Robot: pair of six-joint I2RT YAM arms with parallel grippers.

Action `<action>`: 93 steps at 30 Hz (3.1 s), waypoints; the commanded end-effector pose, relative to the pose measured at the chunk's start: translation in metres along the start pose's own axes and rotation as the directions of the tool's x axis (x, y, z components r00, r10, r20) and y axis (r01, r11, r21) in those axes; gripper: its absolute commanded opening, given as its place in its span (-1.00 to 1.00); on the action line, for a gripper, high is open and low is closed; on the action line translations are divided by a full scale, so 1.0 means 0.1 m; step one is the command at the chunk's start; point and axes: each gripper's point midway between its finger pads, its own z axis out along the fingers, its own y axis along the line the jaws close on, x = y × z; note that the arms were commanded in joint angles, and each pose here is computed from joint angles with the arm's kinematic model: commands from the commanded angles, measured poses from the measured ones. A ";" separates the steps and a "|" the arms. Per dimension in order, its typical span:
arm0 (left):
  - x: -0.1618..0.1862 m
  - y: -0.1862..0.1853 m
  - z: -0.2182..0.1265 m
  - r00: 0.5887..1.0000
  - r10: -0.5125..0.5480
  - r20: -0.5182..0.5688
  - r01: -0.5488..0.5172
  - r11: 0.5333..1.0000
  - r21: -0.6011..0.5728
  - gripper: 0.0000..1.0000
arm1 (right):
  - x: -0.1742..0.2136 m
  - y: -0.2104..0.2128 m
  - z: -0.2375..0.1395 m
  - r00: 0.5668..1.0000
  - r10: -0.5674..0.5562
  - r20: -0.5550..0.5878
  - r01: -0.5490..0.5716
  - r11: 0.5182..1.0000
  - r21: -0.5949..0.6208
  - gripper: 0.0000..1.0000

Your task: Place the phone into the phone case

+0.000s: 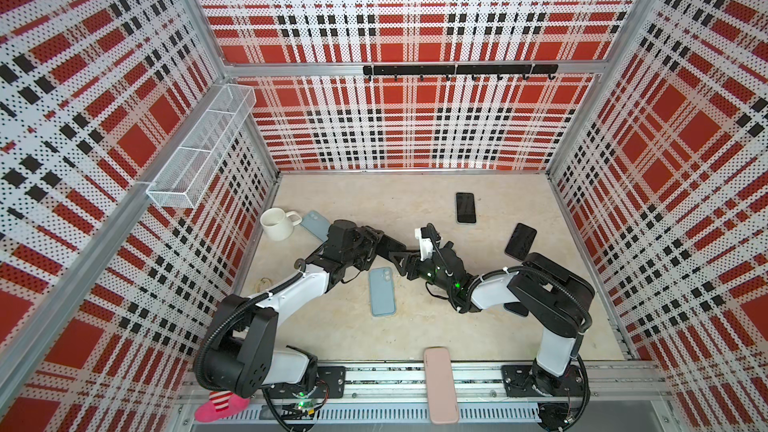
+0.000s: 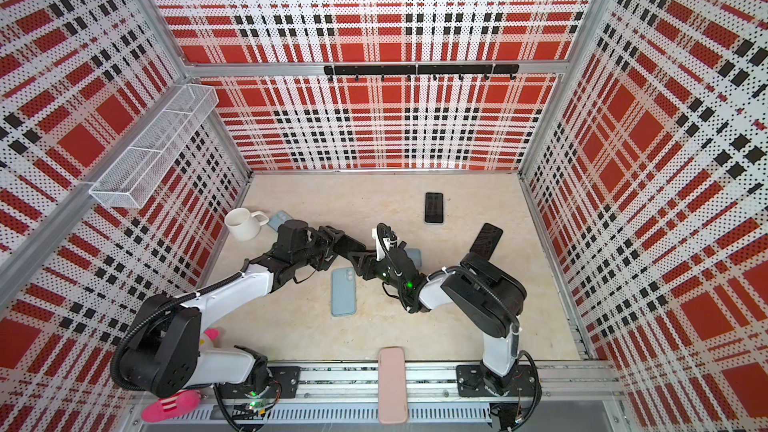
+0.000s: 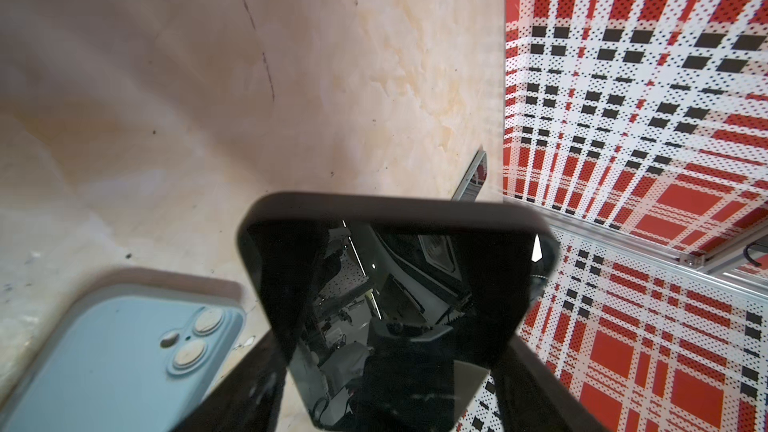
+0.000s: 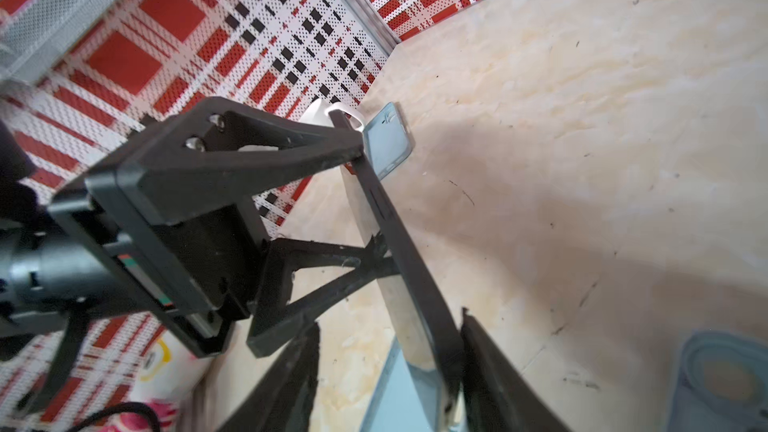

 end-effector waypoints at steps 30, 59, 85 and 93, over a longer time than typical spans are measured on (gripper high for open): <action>0.42 -0.18 0.36 0.754 0.644 -0.134 -0.657 0.727 -0.199 0.61 | -1.21 -0.82 -1.71 1.000 0.016 -0.027 -0.006 0.937 0.349 -1.00; 0.70 0.49 1.18 0.464 0.780 -0.420 -0.882 0.362 -0.303 -0.37 | -1.02 -0.89 -2.38 0.945 0.282 -0.165 -0.206 0.905 0.371 -0.97; 0.63 0.75 0.80 0.441 0.747 -0.498 -0.896 0.403 -0.189 -0.66 | -0.63 -0.85 -1.51 0.800 0.399 -0.448 -0.315 0.915 0.252 -0.96; 0.58 0.62 0.77 0.490 0.737 -0.466 -0.861 0.493 -0.126 -0.12 | -0.50 -0.82 -1.24 0.765 0.406 -0.499 -0.388 0.910 0.146 -0.99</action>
